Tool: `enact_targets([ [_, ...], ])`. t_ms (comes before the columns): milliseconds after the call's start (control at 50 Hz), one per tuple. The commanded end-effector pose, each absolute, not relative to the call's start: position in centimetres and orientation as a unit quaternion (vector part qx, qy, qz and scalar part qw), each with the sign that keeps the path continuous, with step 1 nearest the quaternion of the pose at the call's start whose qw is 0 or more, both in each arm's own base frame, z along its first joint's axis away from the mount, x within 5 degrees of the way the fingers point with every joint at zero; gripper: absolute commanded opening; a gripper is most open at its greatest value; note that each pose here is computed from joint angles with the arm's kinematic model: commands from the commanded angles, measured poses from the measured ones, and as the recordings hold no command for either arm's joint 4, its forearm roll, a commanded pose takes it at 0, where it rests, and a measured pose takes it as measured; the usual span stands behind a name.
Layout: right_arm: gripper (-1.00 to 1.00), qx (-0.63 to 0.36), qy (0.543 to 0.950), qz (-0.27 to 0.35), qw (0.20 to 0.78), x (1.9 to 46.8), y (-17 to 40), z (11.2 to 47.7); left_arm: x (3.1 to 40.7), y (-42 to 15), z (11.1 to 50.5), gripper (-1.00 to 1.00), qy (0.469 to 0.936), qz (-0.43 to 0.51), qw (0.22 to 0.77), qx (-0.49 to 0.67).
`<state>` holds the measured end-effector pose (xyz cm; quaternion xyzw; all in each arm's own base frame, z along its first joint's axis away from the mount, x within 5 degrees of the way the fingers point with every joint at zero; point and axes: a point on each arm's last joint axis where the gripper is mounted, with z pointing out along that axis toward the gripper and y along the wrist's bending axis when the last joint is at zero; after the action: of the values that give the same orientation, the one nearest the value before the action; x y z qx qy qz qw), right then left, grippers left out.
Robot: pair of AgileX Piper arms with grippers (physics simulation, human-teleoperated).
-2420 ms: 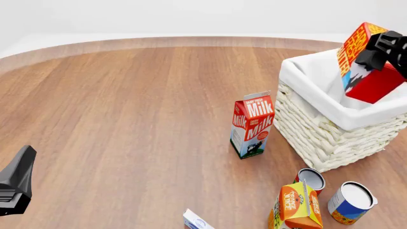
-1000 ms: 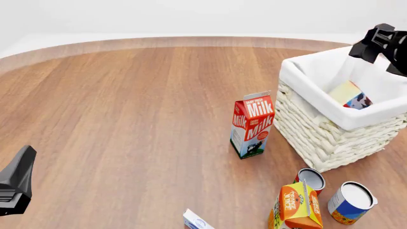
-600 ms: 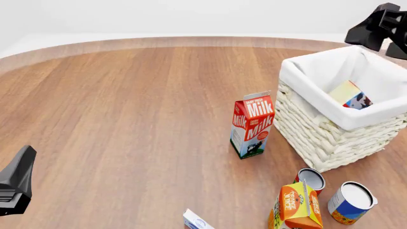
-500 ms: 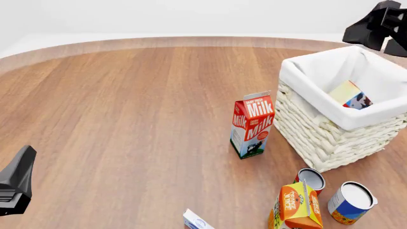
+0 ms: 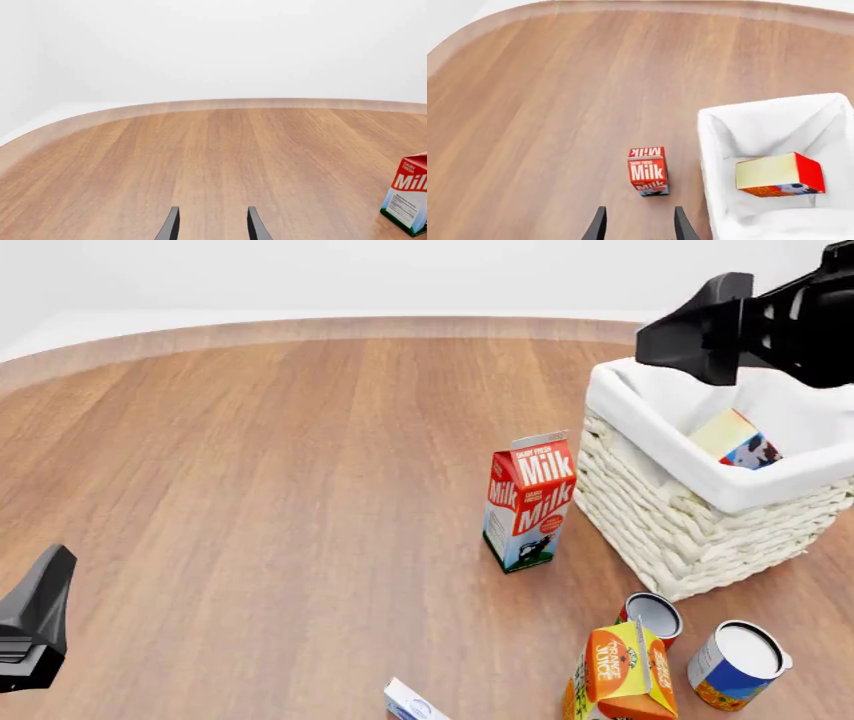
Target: Pick up the cream cheese box and the butter, and put them in the basket.
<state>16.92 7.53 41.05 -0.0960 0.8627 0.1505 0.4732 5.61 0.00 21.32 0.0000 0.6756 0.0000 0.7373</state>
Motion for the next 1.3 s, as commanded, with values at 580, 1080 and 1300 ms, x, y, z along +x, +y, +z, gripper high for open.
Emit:
enact_targets([
  [580, 1.00, -0.252, 0.868, 0.203, 0.378, 17.5, 17.2, 35.6, 5.6, 0.0, 21.3, 1.00, 0.676, 0.000, 0.737, 0.000],
  [1080, 1.00, -0.274, 0.874, 0.224, 0.332, 16.7, 21.0, 32.3, 5.6, 0.0, 21.3, 1.00, 0.676, 0.000, 0.737, 0.000],
  [1300, 1.00, -0.269, 0.885, 0.221, 0.309, 16.9, 22.1, 29.7, 5.6, 0.0, 21.3, 1.00, 0.676, 0.000, 0.737, 0.000],
])
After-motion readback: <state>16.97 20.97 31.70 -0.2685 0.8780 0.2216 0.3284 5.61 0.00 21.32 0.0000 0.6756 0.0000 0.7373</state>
